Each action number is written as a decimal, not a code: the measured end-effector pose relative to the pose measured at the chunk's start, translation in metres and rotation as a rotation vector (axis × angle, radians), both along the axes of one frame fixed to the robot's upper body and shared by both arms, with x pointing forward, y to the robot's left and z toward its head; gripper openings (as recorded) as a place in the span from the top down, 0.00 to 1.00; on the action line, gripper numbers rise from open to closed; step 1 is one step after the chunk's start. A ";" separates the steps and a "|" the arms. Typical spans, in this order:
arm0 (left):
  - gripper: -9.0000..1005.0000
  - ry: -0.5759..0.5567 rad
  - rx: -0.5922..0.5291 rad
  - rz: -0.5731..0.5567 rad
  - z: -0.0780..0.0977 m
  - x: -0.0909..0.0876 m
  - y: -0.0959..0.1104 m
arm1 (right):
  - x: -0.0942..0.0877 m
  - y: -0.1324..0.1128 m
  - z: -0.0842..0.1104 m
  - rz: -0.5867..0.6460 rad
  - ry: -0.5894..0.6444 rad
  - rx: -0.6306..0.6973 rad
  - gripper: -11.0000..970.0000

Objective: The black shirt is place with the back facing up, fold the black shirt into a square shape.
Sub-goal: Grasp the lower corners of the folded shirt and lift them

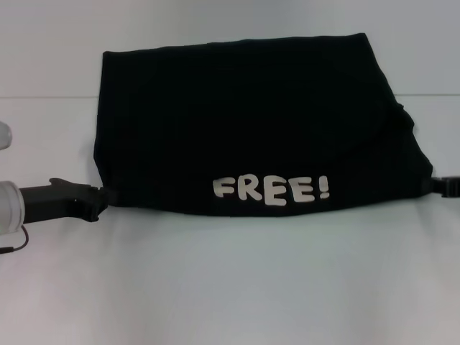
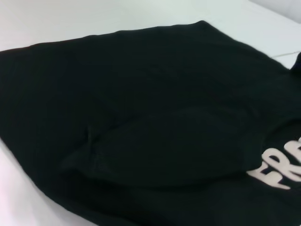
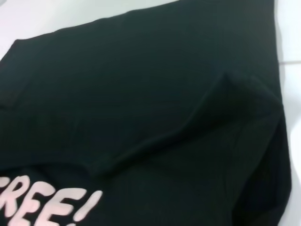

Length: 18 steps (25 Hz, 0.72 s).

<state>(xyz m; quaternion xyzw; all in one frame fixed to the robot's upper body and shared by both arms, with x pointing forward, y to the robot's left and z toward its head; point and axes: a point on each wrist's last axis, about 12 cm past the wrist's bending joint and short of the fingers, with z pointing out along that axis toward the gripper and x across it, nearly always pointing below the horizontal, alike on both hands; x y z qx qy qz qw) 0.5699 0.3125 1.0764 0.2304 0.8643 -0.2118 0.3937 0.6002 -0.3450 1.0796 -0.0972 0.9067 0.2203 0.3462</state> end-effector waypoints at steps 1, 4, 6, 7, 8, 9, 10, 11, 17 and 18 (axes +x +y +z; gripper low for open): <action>0.97 0.002 -0.010 -0.005 0.001 -0.002 0.001 | -0.004 -0.001 0.000 0.008 0.004 0.007 0.96; 0.97 0.013 -0.065 -0.028 0.007 -0.010 0.005 | -0.020 -0.009 0.000 0.020 -0.002 0.029 0.96; 0.97 0.023 -0.089 -0.046 0.008 -0.014 0.006 | -0.031 -0.016 0.000 0.030 -0.006 0.050 0.96; 0.97 0.039 -0.127 -0.072 0.011 -0.021 0.009 | -0.038 -0.019 0.000 0.038 -0.005 0.062 0.96; 0.97 0.050 -0.156 -0.091 0.012 -0.028 0.012 | -0.046 -0.023 -0.001 0.043 -0.002 0.073 0.96; 0.97 0.054 -0.166 -0.098 0.013 -0.030 0.012 | -0.052 -0.026 -0.001 0.049 -0.002 0.082 0.96; 0.97 0.061 -0.191 -0.115 0.015 -0.036 0.014 | -0.059 -0.030 -0.001 0.058 0.000 0.094 0.96; 0.97 0.067 -0.204 -0.128 0.016 -0.039 0.015 | -0.066 -0.033 -0.001 0.075 -0.001 0.109 0.96; 0.97 0.133 -0.264 -0.159 0.018 -0.059 0.026 | -0.109 -0.044 -0.004 0.147 -0.004 0.182 0.96; 0.97 0.144 -0.269 -0.160 0.018 -0.062 0.028 | -0.116 -0.045 -0.005 0.155 -0.006 0.193 0.96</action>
